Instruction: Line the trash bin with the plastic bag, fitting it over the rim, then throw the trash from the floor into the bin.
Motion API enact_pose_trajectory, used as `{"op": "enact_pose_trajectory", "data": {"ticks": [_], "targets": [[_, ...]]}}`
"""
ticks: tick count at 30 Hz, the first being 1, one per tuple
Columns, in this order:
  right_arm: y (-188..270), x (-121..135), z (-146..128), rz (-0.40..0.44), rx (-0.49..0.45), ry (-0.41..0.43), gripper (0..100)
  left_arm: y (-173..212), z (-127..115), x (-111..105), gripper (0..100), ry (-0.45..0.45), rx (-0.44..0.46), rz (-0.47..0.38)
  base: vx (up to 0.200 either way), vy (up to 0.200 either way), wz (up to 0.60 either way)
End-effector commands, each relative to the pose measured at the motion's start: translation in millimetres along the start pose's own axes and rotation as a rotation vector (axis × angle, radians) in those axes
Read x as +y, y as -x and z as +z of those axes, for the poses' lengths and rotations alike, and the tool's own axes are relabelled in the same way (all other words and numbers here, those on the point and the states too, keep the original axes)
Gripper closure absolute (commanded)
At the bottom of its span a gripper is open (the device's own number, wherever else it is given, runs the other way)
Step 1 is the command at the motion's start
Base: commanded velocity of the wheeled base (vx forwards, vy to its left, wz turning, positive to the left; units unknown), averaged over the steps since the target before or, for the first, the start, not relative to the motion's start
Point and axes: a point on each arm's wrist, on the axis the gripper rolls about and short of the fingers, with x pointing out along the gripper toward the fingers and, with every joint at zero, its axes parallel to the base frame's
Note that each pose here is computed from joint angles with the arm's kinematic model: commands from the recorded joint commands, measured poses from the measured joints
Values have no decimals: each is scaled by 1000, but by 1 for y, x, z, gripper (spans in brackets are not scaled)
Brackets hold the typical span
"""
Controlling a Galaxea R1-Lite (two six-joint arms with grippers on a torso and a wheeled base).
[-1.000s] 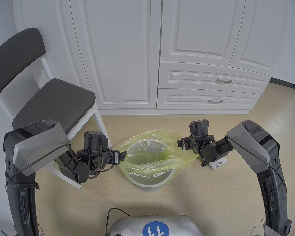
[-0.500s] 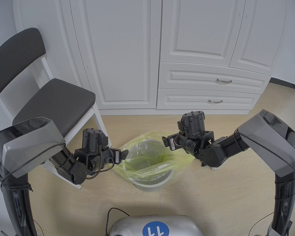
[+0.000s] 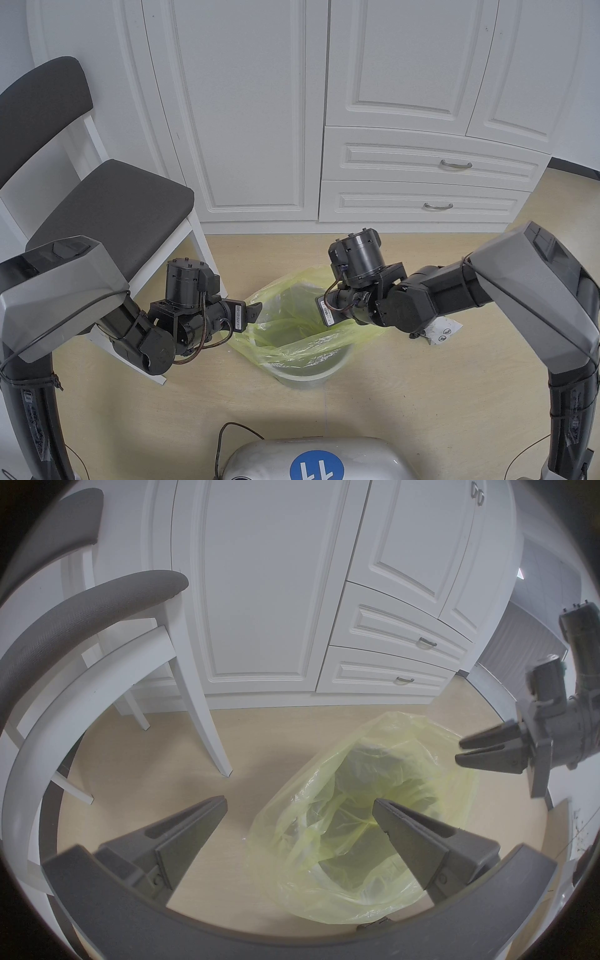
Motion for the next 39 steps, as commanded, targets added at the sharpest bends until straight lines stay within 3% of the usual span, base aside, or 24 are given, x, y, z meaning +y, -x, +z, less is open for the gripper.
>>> {"op": "enact_pose_trajectory", "data": {"ticks": [1, 9, 13, 15, 19, 27, 32, 35, 39], "targets": [[-34, 18, -18, 72, 101, -28, 100, 0, 0, 1, 0, 1, -2, 2, 0, 0, 0], [-48, 21, -53, 78, 211, -1, 100, -3, -1, 4, 0, 3, 2, 9, 0, 0, 0], [-19, 18, -64, 91, 279, 47, 100, -1, 0, 4, 0, 4, -1, 10, 0, 0, 0], [2, 15, -64, 119, 322, 77, 100, -1, 0, 4, 0, 4, -1, 10, 0, 0, 0], [47, 19, -65, 276, 425, 120, 100, -2, -2, 4, 0, 1, 7, 8, 0, 0, 0], [63, 35, -75, 354, 484, 150, 100, -4, -5, 7, 0, 3, 27, 12, 0, 0, 0], [59, 26, -58, 328, 399, 99, 100, -6, -7, 6, 0, 3, 41, 7, 0, 0, 0], [47, 8, -47, 237, 300, 29, 100, -6, -13, 7, 0, -1, 65, -2, 0, 0, 0], [28, -21, -42, 111, 185, -59, 100, -4, -21, 18, 0, 23, 111, -105, 0, 0, 0]]}}
